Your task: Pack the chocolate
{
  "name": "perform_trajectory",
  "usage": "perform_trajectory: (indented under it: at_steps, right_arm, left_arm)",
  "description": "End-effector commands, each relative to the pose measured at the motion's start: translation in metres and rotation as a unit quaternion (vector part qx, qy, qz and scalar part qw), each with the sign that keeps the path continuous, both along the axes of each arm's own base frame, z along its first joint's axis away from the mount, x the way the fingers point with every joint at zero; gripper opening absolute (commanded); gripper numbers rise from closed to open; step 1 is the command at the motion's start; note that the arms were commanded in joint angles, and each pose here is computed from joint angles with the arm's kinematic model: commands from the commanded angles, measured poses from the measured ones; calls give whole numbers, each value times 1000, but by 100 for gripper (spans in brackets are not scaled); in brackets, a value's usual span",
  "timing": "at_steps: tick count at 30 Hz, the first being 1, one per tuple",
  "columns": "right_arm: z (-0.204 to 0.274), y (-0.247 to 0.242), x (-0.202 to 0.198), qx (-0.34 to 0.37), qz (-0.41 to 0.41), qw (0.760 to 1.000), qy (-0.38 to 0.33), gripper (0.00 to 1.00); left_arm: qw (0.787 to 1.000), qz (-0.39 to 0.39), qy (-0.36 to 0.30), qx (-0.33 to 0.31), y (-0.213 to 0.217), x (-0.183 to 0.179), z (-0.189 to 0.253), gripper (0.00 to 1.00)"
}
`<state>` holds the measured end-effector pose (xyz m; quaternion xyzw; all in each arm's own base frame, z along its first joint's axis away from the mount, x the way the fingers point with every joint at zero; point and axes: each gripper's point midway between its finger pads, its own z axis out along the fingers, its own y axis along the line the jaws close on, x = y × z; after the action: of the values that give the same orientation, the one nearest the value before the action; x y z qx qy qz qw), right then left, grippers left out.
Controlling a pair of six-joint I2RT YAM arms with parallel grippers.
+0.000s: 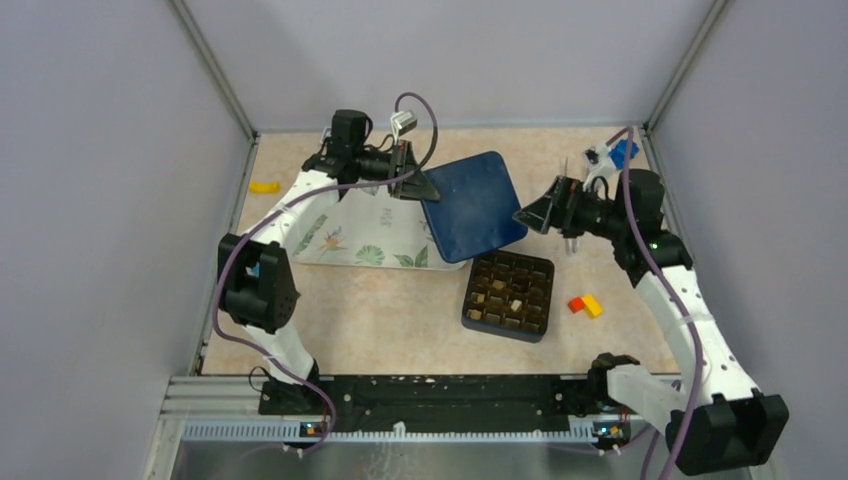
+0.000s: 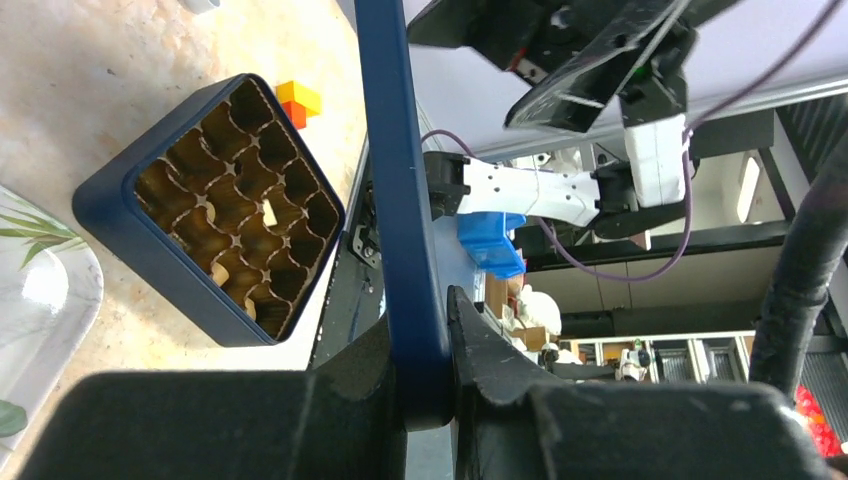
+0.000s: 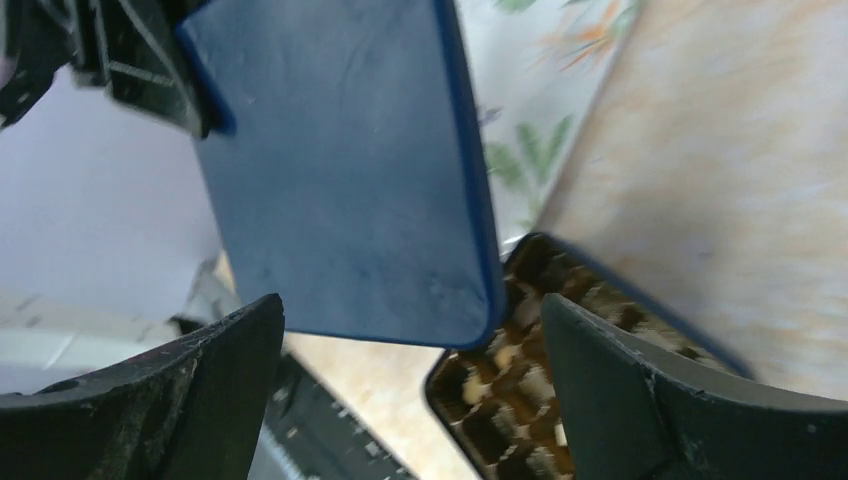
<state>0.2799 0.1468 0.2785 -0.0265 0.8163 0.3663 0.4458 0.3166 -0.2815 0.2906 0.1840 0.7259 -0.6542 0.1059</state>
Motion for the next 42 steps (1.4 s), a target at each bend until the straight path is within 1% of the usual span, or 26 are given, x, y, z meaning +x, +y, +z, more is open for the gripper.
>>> perform_trajectory:
  at_steps: [1, 4, 9, 12, 14, 17, 22, 23, 27, 28, 29, 31, 33, 35, 37, 39, 42]
  right_arm:
    - [23, 40, -23, 113, 141, 984, -11, 96]
    - [14, 42, -19, 122, 144, 982, -11, 96]
    - [-11, 44, -10, 124, 147, 981, 11, 94]
    - [-17, 48, -9, 136, 165, 977, 9, 93]
    - [-26, 49, -7, 138, 168, 976, 19, 91]
    - [-20, 53, -9, 162, 185, 969, 9, 84]
    - [-14, 53, -11, 178, 184, 967, 7, 59]
    - [-15, 52, -12, 182, 182, 966, 11, 53]
    - [-25, 51, -18, 199, 174, 964, 26, 8]
    - [-27, 50, -19, 201, 169, 965, 30, 0]
    - [-31, 49, -20, 201, 160, 966, 38, 0]
    - [-32, 46, -20, 200, 139, 969, 41, 0]
    - [-31, 41, -20, 201, 109, 973, 43, 0]
    - [-30, 34, -22, 205, 73, 975, 42, 0]
    - [-30, 27, -28, 214, 39, 975, 42, 0]
    - [-35, 22, -36, 225, 11, 973, 51, 0]
    - [-43, 14, -44, 251, -35, 965, 67, 0]
  left_arm:
    - [997, -42, -57, -26, 4, -26, 19, 0]
    - [997, -51, -55, -25, 2, -34, 14, 0]
    - [996, -70, -55, -31, -1, -43, 11, 0]
    - [994, -80, -58, -35, -3, -47, 12, 0]
    - [994, -86, -62, -39, -4, -49, 12, 0]
    - [994, -85, -66, -38, -4, -49, 12, 0]
    - [994, -89, -58, -38, -4, -49, 6, 0]
    - [994, -87, -57, -36, -4, -48, 5, 0]
    - [995, -82, -54, -31, -6, -45, 4, 0]
    - [995, -80, -52, -30, -6, -44, 3, 4]
    - [995, -78, -49, -27, -7, -43, 2, 13]
    - [996, -71, -42, -21, -8, -40, 0, 40]
    - [998, -55, -35, -6, -10, -33, -5, 62]
    - [999, -45, -26, 5, -10, -29, -11, 68]
    - [999, -17, -19, 32, -10, -23, -21, 75]
    - [997, 22, -5, 68, -10, -14, -35, 79]
    - [991, 80, 10, 104, -7, -4, -54, 85]
